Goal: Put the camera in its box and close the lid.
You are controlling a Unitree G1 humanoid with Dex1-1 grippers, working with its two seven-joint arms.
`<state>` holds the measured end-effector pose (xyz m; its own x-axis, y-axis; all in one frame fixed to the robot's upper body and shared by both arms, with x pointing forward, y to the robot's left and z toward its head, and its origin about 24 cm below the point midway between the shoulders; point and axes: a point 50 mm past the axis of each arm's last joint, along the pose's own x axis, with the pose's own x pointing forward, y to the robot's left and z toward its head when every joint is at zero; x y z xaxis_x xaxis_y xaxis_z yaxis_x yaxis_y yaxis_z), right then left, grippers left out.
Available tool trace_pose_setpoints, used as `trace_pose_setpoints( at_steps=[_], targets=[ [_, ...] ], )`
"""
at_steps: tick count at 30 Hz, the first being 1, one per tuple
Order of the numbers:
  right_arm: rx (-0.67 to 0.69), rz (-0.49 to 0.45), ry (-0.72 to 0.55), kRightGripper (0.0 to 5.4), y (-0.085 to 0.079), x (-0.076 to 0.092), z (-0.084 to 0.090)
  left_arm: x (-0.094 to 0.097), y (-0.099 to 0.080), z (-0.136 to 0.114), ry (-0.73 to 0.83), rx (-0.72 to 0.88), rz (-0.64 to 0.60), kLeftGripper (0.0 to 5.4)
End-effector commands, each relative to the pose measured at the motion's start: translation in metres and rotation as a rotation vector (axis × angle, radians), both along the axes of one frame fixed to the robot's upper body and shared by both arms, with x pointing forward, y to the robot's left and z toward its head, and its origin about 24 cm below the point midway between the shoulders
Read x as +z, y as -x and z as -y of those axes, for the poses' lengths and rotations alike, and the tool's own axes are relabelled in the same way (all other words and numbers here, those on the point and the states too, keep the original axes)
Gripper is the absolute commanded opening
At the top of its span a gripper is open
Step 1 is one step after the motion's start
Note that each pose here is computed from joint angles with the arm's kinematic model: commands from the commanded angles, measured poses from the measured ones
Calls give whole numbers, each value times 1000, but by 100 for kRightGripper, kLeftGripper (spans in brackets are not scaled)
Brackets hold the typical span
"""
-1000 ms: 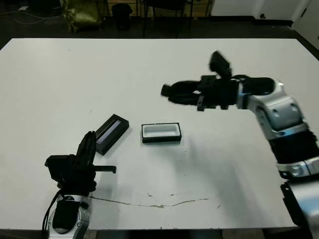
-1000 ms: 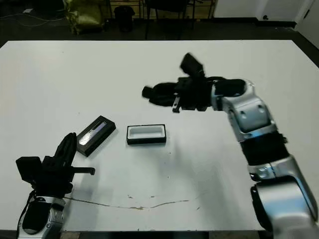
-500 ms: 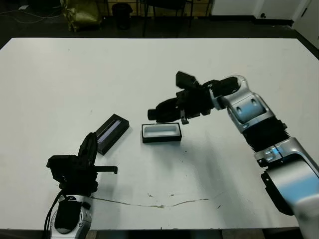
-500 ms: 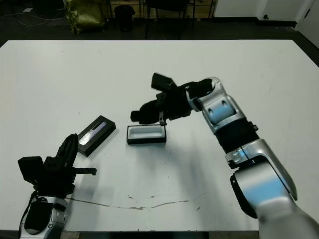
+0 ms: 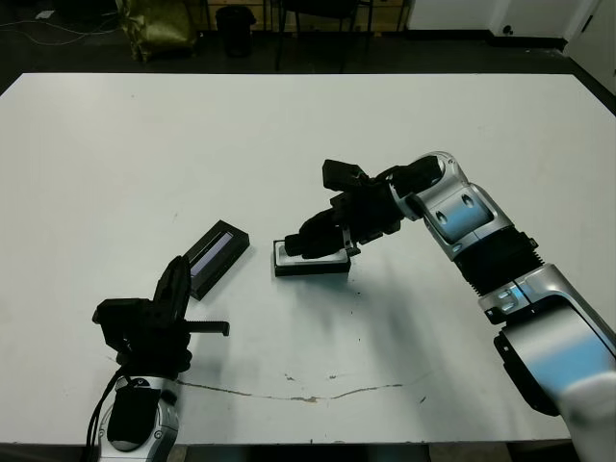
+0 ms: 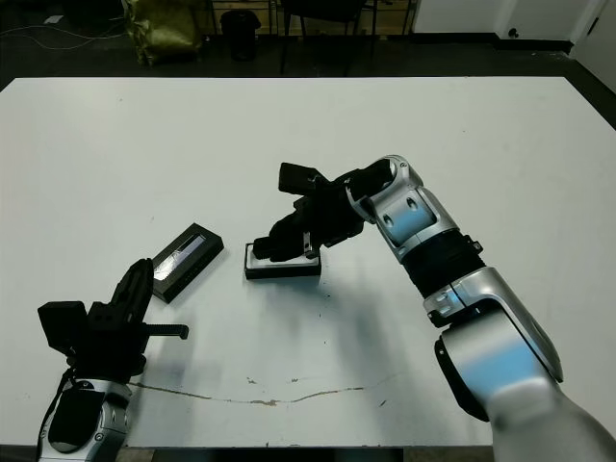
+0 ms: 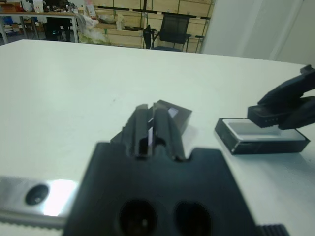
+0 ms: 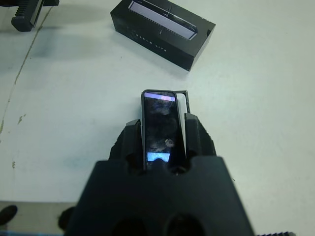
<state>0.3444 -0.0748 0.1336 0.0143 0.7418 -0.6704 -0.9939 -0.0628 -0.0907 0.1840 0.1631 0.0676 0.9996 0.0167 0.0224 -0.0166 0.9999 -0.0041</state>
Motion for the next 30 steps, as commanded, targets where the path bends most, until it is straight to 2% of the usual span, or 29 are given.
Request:
trace_pose_setpoints(
  at_steps=[1, 8, 12, 15, 26, 30],
  targets=[
    [24, 41, 26, 80, -1, 6, -2, -5, 2, -2, 3, 9, -40, 0],
    [36, 99, 40, 80, -1, 5, -6, -5, 2, -1, 5, 11, -36, 0],
    [59, 182, 32, 80, -1, 5, -10, -7, 3, -1, 19, 10, -39, 0],
    [63, 207, 19, 80, -1, 3, -12, -7, 3, -1, 13, 13, -38, 0],
    [58, 207, -9, 80, -5, -8, -12, -7, 4, -1, -1, 22, -45, 0],
    [46, 156, 7, 80, -5, -11, -12, -6, 4, -1, 8, 24, -55, 0]
  ],
)
